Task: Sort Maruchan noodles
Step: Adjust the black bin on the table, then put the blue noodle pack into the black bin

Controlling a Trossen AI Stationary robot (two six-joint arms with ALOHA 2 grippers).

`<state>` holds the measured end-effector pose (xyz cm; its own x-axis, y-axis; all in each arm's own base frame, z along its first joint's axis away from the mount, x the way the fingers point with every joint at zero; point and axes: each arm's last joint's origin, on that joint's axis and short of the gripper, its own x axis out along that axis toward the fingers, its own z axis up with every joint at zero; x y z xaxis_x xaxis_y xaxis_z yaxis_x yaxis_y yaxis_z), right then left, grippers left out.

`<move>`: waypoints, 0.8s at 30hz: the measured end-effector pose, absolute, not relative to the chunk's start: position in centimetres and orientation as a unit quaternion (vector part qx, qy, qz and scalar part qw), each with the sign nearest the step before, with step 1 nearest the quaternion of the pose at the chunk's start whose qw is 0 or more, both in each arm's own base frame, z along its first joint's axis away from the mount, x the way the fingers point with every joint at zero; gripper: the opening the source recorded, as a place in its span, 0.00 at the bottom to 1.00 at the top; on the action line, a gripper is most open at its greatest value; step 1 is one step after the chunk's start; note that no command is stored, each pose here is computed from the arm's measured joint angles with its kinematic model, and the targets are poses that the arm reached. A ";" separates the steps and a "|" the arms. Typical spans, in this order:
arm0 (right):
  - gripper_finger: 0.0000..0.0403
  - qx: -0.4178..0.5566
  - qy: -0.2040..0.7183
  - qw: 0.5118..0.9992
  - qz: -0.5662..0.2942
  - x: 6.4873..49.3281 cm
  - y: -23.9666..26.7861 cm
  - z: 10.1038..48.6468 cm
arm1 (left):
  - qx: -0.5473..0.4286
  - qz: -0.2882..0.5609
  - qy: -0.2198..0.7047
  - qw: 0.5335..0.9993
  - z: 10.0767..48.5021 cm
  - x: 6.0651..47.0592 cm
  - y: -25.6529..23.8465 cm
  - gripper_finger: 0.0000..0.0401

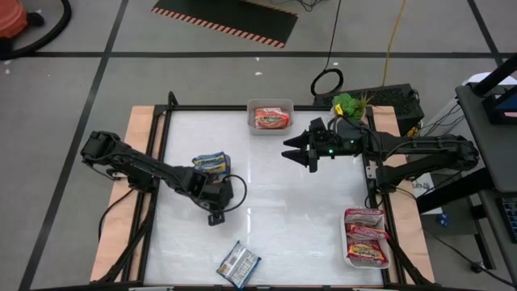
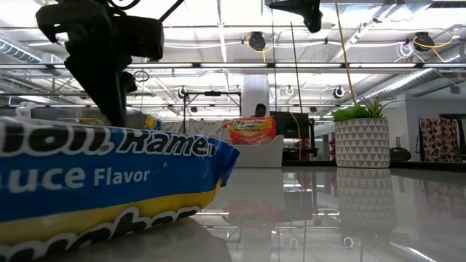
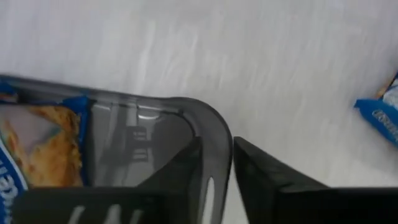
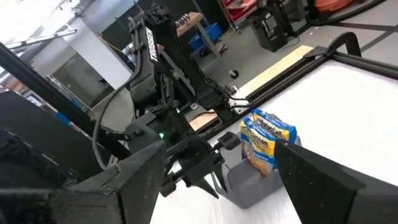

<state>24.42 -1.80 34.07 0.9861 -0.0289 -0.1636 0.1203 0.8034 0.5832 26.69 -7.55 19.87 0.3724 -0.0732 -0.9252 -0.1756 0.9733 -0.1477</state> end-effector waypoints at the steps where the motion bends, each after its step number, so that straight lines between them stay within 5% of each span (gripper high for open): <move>1: 0.72 0.311 0.071 0.947 -0.038 24.4 -1.8 34.1 | -0.120 0.038 0.559 0.820 19.9 26.7 -7.6 0.26; 9: 0.72 0.317 0.068 0.945 -0.046 24.4 -2.1 34.1 | -0.225 0.116 0.546 0.799 20.0 26.7 -7.6 0.58; 16: 0.72 0.371 0.064 0.925 -0.053 24.4 -2.4 34.1 | -0.312 0.162 0.504 0.789 22.1 27.9 -7.4 0.61; 24: 0.72 0.411 0.072 0.908 -0.033 24.5 -1.3 34.1 | -0.301 0.171 0.431 0.833 26.3 29.5 -7.8 0.61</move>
